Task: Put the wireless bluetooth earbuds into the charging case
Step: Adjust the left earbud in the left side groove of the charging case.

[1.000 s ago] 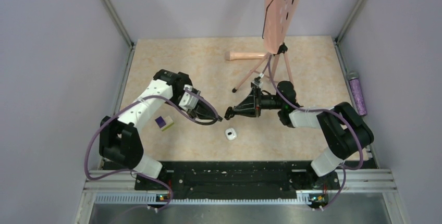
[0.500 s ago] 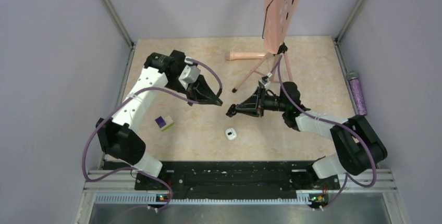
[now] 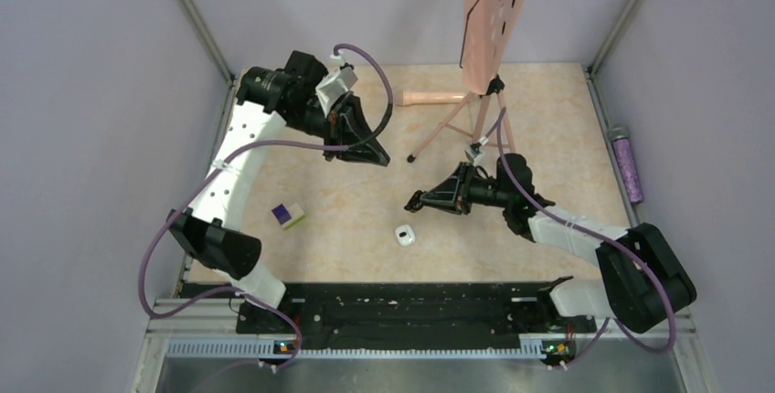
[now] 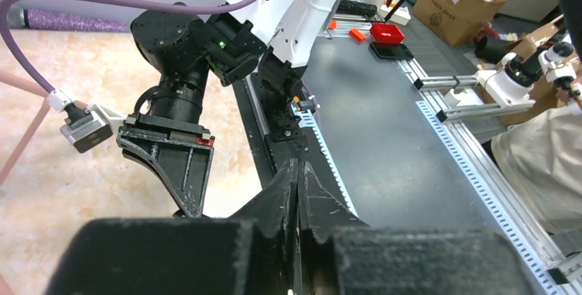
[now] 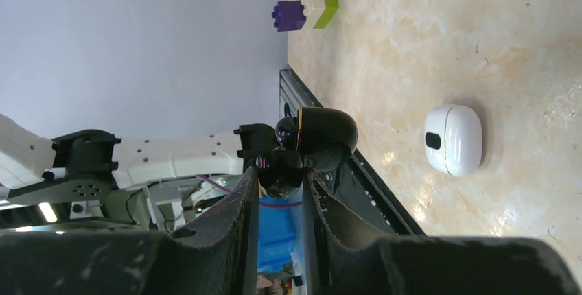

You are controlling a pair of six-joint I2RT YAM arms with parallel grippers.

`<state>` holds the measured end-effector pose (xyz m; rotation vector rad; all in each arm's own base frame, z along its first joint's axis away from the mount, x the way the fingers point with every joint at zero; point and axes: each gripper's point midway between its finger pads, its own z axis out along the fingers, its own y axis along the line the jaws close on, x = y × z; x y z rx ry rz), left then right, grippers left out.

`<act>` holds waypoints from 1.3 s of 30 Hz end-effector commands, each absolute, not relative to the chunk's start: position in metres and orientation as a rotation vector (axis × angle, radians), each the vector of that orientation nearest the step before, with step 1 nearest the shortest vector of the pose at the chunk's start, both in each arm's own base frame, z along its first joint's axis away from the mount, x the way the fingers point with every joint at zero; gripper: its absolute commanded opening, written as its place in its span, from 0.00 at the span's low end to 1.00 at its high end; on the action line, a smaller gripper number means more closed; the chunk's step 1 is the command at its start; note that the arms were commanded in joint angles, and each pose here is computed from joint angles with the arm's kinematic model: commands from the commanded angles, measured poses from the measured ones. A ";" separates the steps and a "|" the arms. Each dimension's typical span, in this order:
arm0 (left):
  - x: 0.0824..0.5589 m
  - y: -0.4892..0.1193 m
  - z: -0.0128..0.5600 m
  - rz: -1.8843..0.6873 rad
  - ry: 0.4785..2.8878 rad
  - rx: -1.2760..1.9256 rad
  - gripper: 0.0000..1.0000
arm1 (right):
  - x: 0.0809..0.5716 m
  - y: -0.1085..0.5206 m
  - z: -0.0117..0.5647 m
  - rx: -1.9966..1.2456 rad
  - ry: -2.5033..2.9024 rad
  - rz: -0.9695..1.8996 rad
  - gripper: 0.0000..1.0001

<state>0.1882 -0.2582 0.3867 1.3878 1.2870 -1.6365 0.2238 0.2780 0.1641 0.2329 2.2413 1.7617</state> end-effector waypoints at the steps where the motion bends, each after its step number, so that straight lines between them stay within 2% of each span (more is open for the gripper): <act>1: 0.141 -0.251 0.441 -1.713 1.067 1.383 0.30 | 0.229 0.274 0.186 0.144 2.167 1.703 0.00; 2: 0.137 -0.252 0.445 -1.723 1.061 1.397 0.88 | 0.228 0.273 0.188 0.136 2.165 1.700 0.00; 3: 0.134 -0.253 0.449 -1.734 1.057 1.412 0.98 | 0.227 0.273 0.188 0.138 2.171 1.698 0.00; 7: 0.137 -0.254 0.454 -1.621 1.027 1.473 0.99 | 0.225 0.271 0.194 0.125 2.154 1.693 0.00; 10: 0.165 -0.263 0.450 -1.500 1.193 1.466 0.99 | 0.223 0.270 0.200 0.113 2.144 1.687 0.00; 12: 0.241 -0.273 0.439 -1.183 1.613 1.073 0.99 | 0.223 0.269 0.204 0.101 2.140 1.679 0.00; 13: 0.276 -0.264 0.440 -1.040 1.682 0.830 0.99 | 0.223 0.269 0.206 0.098 2.138 1.673 0.00; 17: 0.318 -0.231 0.450 -0.908 1.667 0.390 0.99 | 0.222 0.267 0.209 0.090 2.131 1.659 0.00; 22: 0.329 -0.217 0.436 -0.860 1.769 0.211 0.99 | 0.221 0.265 0.207 0.090 2.139 1.638 0.00; 26: 0.321 -0.217 0.421 -0.964 1.802 0.068 0.99 | 0.222 0.266 0.209 0.091 2.126 1.647 0.00; 29: 0.318 -0.205 0.402 -1.124 1.768 -0.254 0.99 | 0.223 0.266 0.212 0.094 2.110 1.654 0.00; 30: 0.316 -0.203 0.409 -1.230 1.691 -0.324 0.99 | 0.223 0.266 0.212 0.091 2.105 1.656 0.00; 33: 0.308 -0.208 0.373 -1.428 1.687 -0.396 0.97 | 0.223 0.267 0.209 0.088 2.113 1.662 0.00; 36: 0.303 -0.206 0.327 -1.312 1.936 -0.520 0.88 | 0.222 0.267 0.207 0.080 2.121 1.664 0.00; 39: 0.289 -0.196 0.302 -1.140 2.077 -0.676 0.82 | 0.221 0.268 0.205 0.073 2.125 1.662 0.00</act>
